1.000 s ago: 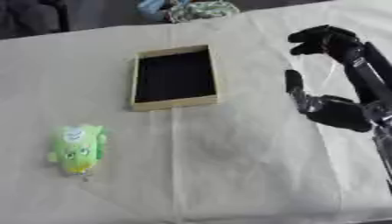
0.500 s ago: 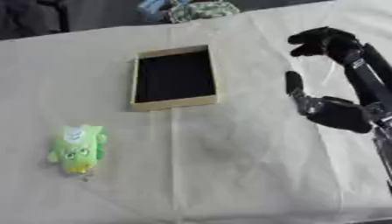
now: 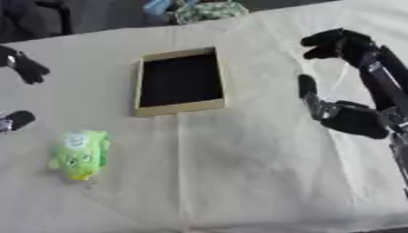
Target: Pick up objects on the table and place them in the box.
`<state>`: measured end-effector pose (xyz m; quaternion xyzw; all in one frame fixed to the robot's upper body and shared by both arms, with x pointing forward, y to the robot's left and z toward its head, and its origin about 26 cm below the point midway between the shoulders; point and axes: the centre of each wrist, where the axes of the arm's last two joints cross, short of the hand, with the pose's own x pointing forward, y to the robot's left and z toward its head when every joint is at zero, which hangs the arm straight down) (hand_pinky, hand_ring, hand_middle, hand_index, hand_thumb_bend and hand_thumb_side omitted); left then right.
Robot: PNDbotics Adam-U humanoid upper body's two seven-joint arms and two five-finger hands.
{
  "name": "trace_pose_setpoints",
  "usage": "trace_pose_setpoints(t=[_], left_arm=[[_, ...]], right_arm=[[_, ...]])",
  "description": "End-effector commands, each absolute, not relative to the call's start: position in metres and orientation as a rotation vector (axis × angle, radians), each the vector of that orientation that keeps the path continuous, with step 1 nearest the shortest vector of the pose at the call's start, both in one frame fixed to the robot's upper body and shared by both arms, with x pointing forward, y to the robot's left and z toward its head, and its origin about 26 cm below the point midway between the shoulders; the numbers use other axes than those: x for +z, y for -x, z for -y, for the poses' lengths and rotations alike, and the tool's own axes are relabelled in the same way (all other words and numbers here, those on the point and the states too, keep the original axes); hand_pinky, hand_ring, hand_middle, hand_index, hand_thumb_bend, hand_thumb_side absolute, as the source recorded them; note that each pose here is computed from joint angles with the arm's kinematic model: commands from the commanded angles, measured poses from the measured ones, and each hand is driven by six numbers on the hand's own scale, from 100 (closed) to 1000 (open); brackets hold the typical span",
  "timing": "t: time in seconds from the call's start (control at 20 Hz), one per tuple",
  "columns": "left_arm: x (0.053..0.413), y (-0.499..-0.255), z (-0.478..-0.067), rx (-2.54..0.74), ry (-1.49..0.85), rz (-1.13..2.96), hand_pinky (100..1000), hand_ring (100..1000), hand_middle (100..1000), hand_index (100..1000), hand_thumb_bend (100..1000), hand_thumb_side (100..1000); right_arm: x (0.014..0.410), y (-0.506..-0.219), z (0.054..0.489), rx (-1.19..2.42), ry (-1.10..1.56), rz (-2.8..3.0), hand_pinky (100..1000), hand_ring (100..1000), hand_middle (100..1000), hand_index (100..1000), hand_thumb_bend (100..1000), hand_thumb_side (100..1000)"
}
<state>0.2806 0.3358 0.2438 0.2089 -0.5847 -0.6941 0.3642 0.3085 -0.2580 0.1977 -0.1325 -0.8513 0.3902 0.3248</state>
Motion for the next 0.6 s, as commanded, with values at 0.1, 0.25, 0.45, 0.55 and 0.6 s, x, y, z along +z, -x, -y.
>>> trace_pose_setpoints(t=[0.1, 0.25, 0.45, 0.55, 0.6], left_arm=[[0.245, -0.279, -0.328, -1.871, -0.537, 1.379, 756, 663, 663, 865, 230, 399], [0.237, -0.28, -0.322, -1.895, -0.511, 1.327, 754, 662, 661, 863, 190, 384], [0.231, -0.281, -0.316, -1.918, -0.51, 1.274, 756, 667, 664, 864, 160, 370], [0.229, -0.281, -0.313, -1.927, -0.512, 1.251, 756, 669, 666, 865, 161, 365], [0.227, -0.281, -0.311, -1.931, -0.509, 1.24, 758, 673, 670, 867, 173, 362]], right_arm=[[0.206, -0.308, 0.259, 1.055, 0.364, 2.248, 788, 739, 771, 838, 100, 227], [0.206, -0.308, 0.259, 1.056, 0.361, 2.247, 788, 739, 771, 838, 100, 228], [0.206, -0.308, 0.258, 1.058, 0.357, 2.248, 788, 739, 771, 838, 100, 228], [0.206, -0.308, 0.258, 1.059, 0.355, 2.249, 788, 739, 771, 838, 100, 228], [0.206, -0.308, 0.258, 1.059, 0.355, 2.249, 788, 739, 771, 838, 100, 227]])
